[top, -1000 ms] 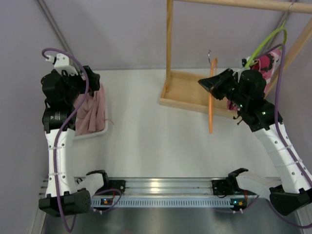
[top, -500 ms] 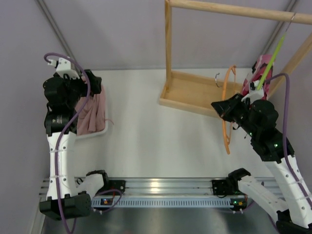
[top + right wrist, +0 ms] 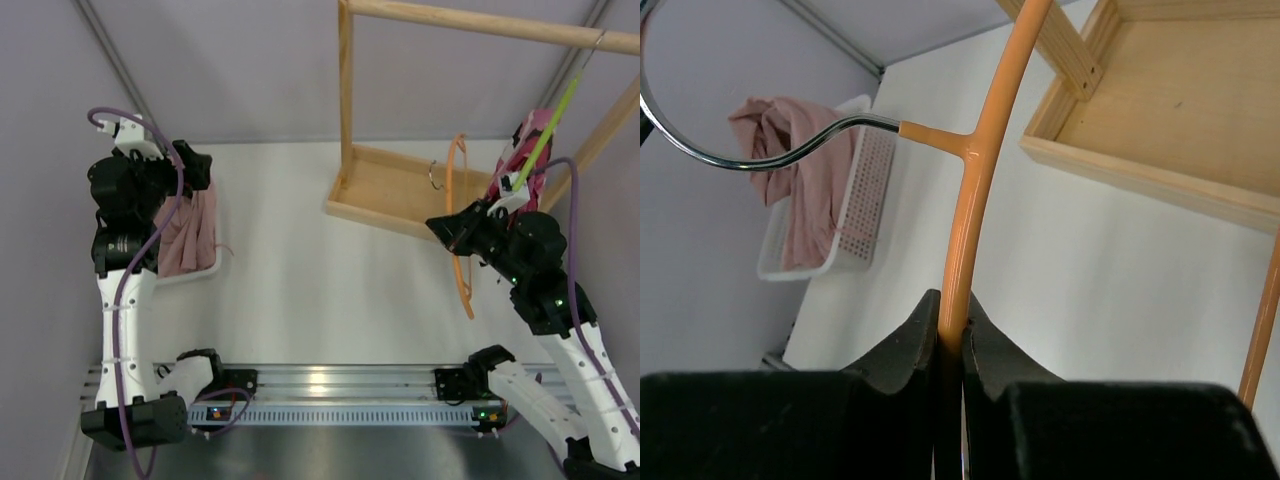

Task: Remove the trousers from the hanger

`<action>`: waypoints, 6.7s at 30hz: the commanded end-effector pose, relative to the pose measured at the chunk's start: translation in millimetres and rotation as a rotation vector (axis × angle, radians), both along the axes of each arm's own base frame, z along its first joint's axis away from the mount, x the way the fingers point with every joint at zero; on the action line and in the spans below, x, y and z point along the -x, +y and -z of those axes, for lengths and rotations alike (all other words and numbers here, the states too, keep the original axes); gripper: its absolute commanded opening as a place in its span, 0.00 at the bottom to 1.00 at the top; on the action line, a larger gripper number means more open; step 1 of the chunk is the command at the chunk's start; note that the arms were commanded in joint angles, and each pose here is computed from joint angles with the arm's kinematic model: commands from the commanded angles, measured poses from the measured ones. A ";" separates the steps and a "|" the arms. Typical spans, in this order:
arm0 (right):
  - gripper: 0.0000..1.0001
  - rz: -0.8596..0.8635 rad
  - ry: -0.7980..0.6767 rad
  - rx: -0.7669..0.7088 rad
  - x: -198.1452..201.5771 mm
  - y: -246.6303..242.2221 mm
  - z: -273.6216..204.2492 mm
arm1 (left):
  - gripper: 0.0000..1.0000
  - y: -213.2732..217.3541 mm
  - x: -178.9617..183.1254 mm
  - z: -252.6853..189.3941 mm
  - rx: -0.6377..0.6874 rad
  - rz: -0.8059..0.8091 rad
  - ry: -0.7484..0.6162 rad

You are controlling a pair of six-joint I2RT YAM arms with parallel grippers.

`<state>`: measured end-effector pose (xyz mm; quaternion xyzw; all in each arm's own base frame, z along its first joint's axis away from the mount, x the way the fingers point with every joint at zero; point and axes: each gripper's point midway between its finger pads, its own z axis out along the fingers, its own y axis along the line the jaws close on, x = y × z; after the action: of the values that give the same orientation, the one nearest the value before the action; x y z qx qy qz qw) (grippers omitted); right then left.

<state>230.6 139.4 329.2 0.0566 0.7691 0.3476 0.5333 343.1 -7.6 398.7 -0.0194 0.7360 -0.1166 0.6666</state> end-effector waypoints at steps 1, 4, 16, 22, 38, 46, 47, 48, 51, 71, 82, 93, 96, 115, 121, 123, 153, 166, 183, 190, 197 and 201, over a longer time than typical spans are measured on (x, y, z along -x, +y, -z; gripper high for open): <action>0.00 -0.155 -0.097 -0.082 12.1 18.5 -31.4 | 0.98 -5.9 -1.6 -18.9 0.009 0.033 -0.073; 0.00 -0.206 0.001 -0.197 1.2 14.1 -24.2 | 0.98 -9.4 -0.1 -21.1 0.001 0.053 -0.085; 0.00 -0.324 0.100 -0.417 -10.3 1.9 -23.8 | 0.98 -14.0 -3.5 -18.7 -0.002 0.085 -0.090; 0.00 -0.371 0.148 -0.465 -1.2 7.1 -13.7 | 0.98 -18.3 -4.1 -16.9 0.022 0.106 -0.086; 0.00 -0.486 0.269 -0.540 17.8 16.0 7.0 | 0.98 -24.8 -7.6 -17.9 0.047 0.143 -0.080; 0.00 -0.488 0.289 -0.542 26.8 17.1 17.2 | 0.98 -27.6 -10.7 -18.1 0.053 0.163 -0.076; 0.00 -0.494 0.277 -0.535 28.9 17.4 15.1 | 0.98 -29.1 -11.0 -18.8 0.055 0.171 -0.077; 0.00 -0.502 0.266 -0.526 30.6 17.7 13.7 | 0.98 -28.9 -11.8 -19.2 0.054 0.172 -0.078; 0.00 -0.509 0.272 -0.490 27.6 17.2 14.4 | 0.99 -36.0 -20.2 -22.2 0.047 0.206 -0.085; 0.00 -0.521 0.342 -0.482 13.1 17.9 23.5 | 0.73 -456.2 47.1 -112.0 0.316 1.151 -0.148; 0.00 -0.447 0.359 -0.329 3.4 14.9 35.7 | 0.61 -526.4 46.8 -108.6 0.436 1.116 -0.189; 0.00 -0.409 0.381 -0.330 -0.3 13.0 38.7 | 0.47 -560.7 55.6 -92.2 0.444 1.092 -0.199; 0.00 -0.399 0.369 -0.317 0.7 12.0 37.8 | 0.41 -566.0 54.6 -85.2 0.419 1.080 -0.208; 0.00 -0.423 0.357 -0.302 9.8 14.9 29.6 | 0.07 -586.7 48.5 -55.4 0.365 1.047 -0.206; 0.00 -0.535 0.300 -0.358 13.8 27.6 16.8 | 0.06 -587.9 57.9 -61.0 0.374 1.080 -0.214; 0.00 -0.543 0.303 -0.419 14.0 29.9 12.7 | 0.06 -586.9 57.5 -62.3 0.375 1.076 -0.216; 0.00 -0.671 0.333 -0.414 46.2 52.9 33.1 | 0.05 -583.8 50.7 -66.1 0.353 1.038 -0.258; 0.00 -0.680 0.313 -0.347 53.8 50.6 50.4 | 0.20 -560.1 55.8 -106.0 0.439 1.048 -0.342; 0.00 -0.697 0.275 -0.331 75.4 46.9 42.4 | 0.89 -528.1 73.7 -115.7 0.449 1.119 -0.321; 0.00 -0.704 0.268 -0.276 91.1 44.1 49.1 | 0.99 -501.4 83.0 -126.8 0.447 1.110 -0.324; 0.00 -0.706 0.167 -0.220 100.6 42.0 28.1 | 0.99 -469.8 101.2 -153.9 0.480 1.138 -0.382; 0.00 -0.680 0.075 -0.236 102.7 44.5 -12.6 | 0.99 -438.1 93.9 -174.5 0.485 1.063 -0.429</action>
<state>135.4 181.2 287.8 -0.0814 0.7559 0.5872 0.2777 259.1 -494.3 506.7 0.2512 0.5121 -0.5894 0.5720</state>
